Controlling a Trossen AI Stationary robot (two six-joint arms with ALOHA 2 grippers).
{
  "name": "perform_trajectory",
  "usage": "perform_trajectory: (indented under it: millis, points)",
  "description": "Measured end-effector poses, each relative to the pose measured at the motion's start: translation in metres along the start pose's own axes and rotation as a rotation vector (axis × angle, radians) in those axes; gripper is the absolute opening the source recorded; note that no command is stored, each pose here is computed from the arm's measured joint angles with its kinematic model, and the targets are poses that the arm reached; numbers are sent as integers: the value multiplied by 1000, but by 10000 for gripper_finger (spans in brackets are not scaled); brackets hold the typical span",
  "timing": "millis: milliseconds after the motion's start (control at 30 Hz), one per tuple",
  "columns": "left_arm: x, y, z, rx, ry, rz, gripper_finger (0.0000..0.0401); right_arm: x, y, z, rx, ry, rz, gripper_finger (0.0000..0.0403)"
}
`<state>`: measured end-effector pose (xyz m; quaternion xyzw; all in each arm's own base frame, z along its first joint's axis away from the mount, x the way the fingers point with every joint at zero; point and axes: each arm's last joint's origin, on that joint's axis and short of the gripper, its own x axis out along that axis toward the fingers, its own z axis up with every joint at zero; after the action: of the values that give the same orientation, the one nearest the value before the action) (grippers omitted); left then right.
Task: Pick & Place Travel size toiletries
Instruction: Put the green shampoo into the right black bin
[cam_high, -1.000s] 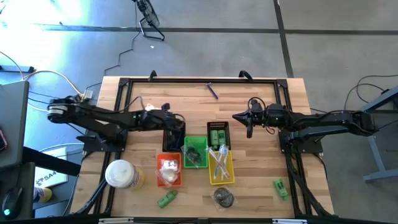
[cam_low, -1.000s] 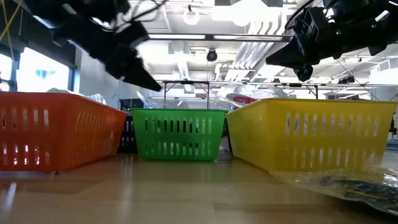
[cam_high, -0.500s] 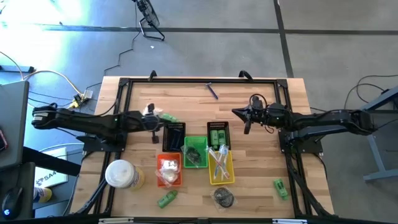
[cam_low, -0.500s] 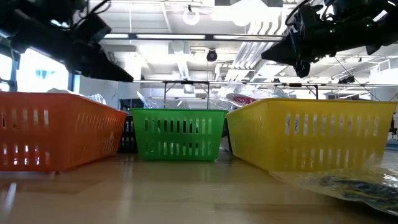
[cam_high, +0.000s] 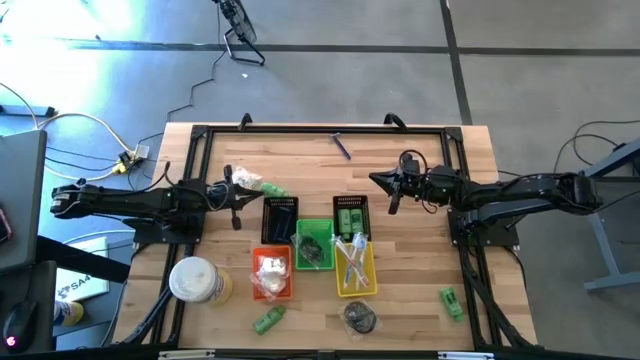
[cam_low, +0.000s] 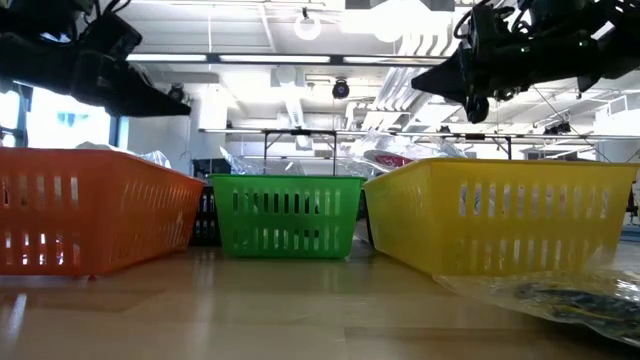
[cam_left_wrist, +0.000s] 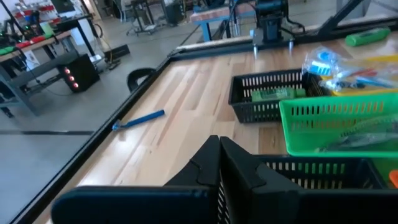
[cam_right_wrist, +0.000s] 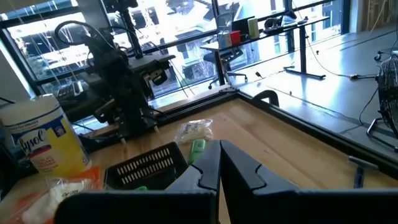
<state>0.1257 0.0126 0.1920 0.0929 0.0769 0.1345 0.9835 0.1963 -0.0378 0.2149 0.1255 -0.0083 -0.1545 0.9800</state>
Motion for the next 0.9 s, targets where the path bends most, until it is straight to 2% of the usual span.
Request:
perform_trajectory:
  millis: [333,733,900]
  points:
    - [-1,0,0,-1,-3,0,7,0,1,3,-61,-34,12,2]
    - [-1,0,0,0,2,-1,7,0,2,3,-19,-29,31,2]
    - [-1,0,0,4,2,-1,7,0,3,3,-15,-13,92,2]
